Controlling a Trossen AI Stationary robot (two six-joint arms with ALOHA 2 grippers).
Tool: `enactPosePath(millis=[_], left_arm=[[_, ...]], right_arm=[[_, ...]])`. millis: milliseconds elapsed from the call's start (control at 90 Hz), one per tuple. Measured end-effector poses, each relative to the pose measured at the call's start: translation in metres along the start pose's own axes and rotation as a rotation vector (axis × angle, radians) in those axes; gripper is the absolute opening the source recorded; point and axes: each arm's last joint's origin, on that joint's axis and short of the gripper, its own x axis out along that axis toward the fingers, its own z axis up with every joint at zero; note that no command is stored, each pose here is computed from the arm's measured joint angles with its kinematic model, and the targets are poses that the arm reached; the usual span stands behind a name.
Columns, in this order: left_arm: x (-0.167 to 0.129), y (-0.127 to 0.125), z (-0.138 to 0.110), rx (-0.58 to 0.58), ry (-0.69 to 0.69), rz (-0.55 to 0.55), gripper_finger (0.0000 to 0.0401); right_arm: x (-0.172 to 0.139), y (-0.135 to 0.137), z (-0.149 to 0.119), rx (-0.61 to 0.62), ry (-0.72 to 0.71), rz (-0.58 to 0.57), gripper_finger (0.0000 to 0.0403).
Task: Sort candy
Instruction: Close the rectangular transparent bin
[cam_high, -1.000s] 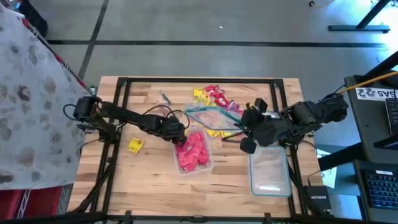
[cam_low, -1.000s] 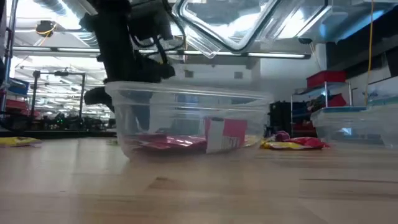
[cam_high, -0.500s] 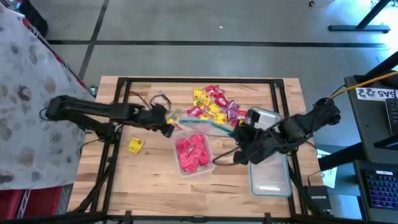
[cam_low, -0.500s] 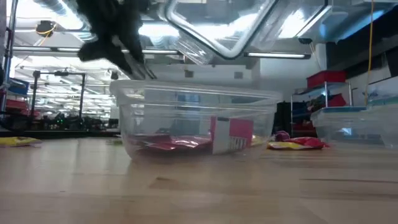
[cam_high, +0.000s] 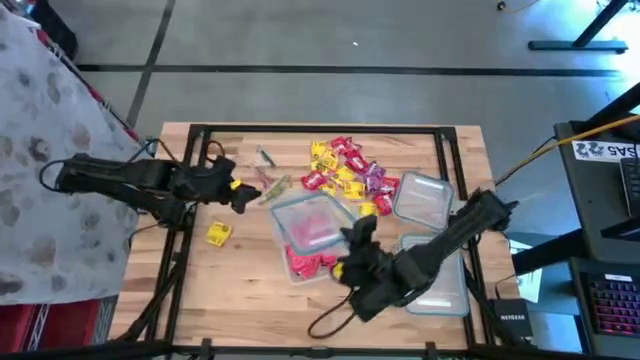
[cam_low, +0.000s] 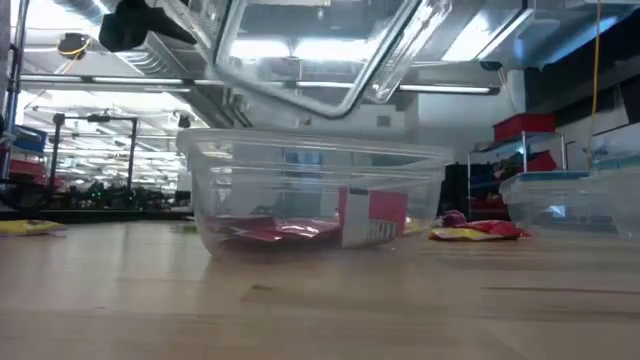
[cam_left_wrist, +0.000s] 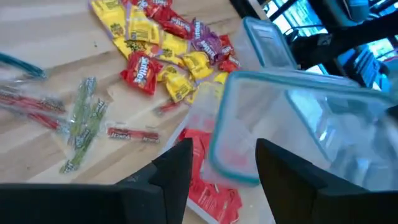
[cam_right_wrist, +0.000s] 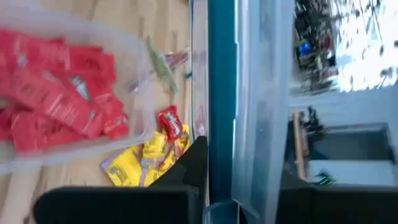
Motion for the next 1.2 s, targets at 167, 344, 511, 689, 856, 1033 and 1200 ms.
enactPosePath(millis=[167, 344, 511, 689, 856, 1033, 1200], left_arm=[[0.011, -0.008, -0.011, 0.008, 0.041, 0.016, 0.0158], [0.03, -0.022, -0.026, 0.025, 0.053, 0.029, 0.0158], [0.052, -0.033, -0.04, 0.061, 0.075, 0.039, 0.0158], [0.068, -0.04, -0.053, 0.077, 0.105, 0.034, 0.0158], [0.072, -0.044, -0.06, 0.09, 0.129, 0.023, 0.0158], [0.072, -0.044, -0.061, 0.092, 0.131, 0.024, 0.0158], [0.072, -0.044, -0.061, 0.092, 0.131, 0.025, 0.0158]], right_arm=[[0.018, 0.03, 0.007, -0.054, 0.042, -0.019, 0.0027], [0.021, 0.036, 0.008, -0.003, 0.046, -0.037, 0.0027], [0.027, 0.045, 0.003, 0.027, 0.071, -0.007, 0.0027], [0.031, 0.051, 0.002, 0.053, 0.07, 0.001, 0.0027], [0.031, 0.053, 0.005, 0.094, 0.05, 0.019, 0.0027], [0.032, 0.055, 0.006, 0.072, 0.044, 0.007, 0.0027], [0.031, 0.051, 0.007, -0.026, 0.035, -0.061, 0.0027]])
